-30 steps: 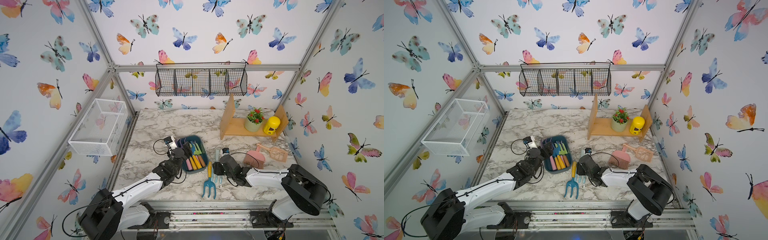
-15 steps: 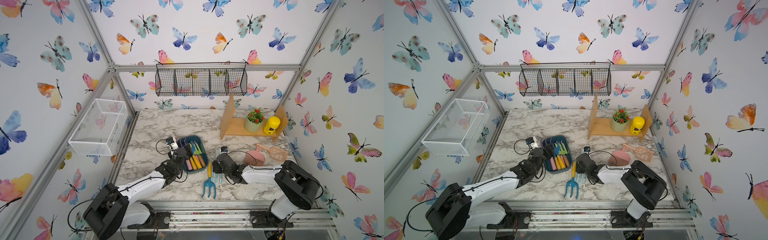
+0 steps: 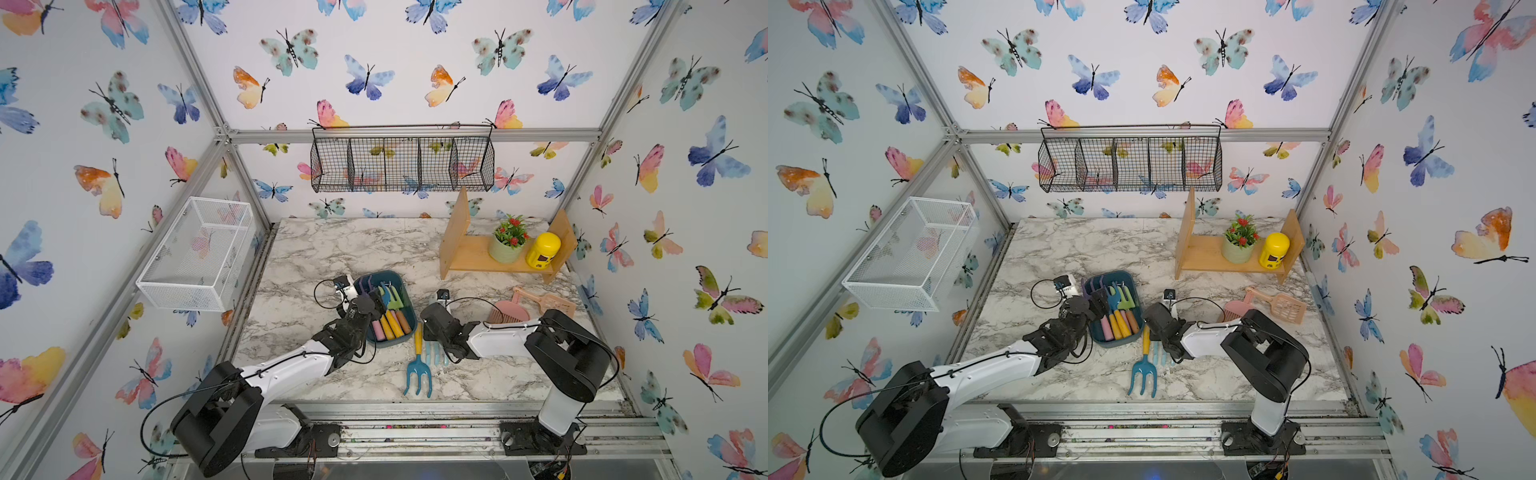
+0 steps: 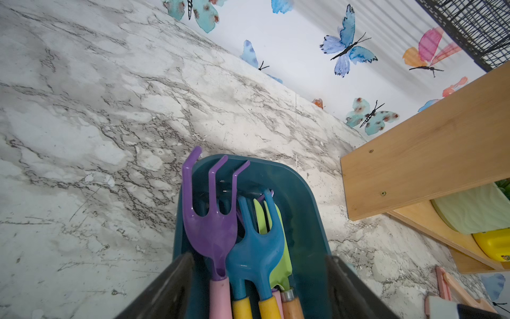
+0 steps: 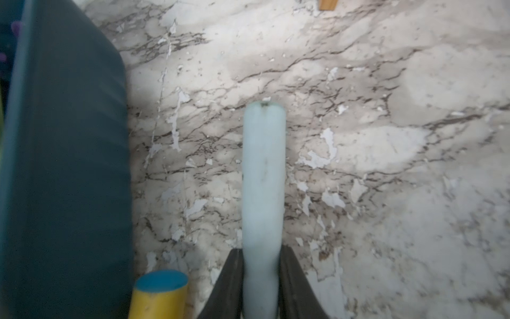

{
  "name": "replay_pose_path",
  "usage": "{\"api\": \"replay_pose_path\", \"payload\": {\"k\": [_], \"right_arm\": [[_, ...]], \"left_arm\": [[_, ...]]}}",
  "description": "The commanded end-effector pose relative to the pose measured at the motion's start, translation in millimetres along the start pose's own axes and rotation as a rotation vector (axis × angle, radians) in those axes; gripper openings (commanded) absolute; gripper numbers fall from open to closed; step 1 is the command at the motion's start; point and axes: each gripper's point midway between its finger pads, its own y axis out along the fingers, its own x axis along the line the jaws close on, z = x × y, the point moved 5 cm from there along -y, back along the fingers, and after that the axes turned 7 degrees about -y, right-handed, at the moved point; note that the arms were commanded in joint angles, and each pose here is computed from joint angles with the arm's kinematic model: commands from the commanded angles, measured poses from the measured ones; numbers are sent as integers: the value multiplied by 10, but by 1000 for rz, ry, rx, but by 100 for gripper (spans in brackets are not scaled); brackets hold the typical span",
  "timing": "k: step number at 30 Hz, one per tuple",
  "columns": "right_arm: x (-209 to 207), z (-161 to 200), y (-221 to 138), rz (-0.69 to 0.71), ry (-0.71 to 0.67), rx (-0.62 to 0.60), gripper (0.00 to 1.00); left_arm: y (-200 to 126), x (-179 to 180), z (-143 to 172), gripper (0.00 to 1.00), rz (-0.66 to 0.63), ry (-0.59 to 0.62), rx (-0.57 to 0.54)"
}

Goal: Put the rake into the storage box
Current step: Pick up the rake at the center of the board.

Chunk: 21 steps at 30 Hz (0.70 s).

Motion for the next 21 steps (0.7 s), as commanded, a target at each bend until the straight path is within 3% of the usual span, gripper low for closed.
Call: {"api": "replay_pose_path", "payload": {"k": [1,3,6,14,21], "right_arm": [[-268,237,-39,120,-27,69,17],[-283,192,-126,94,-2,38,15],[-284,92,-309,17,39,-26,16],[-128,-152,-866,-330,57,-192,17],[66,-227,-1189,-599,20,-276,17]], "left_arm": [[10,-168,-59,82,63,5,12],[20,-249,-36,90,107,23,43],[36,-427,28,93,209,53,108],[48,-774,246,94,457,83,260],[68,-875,356,93,536,68,323]]}}
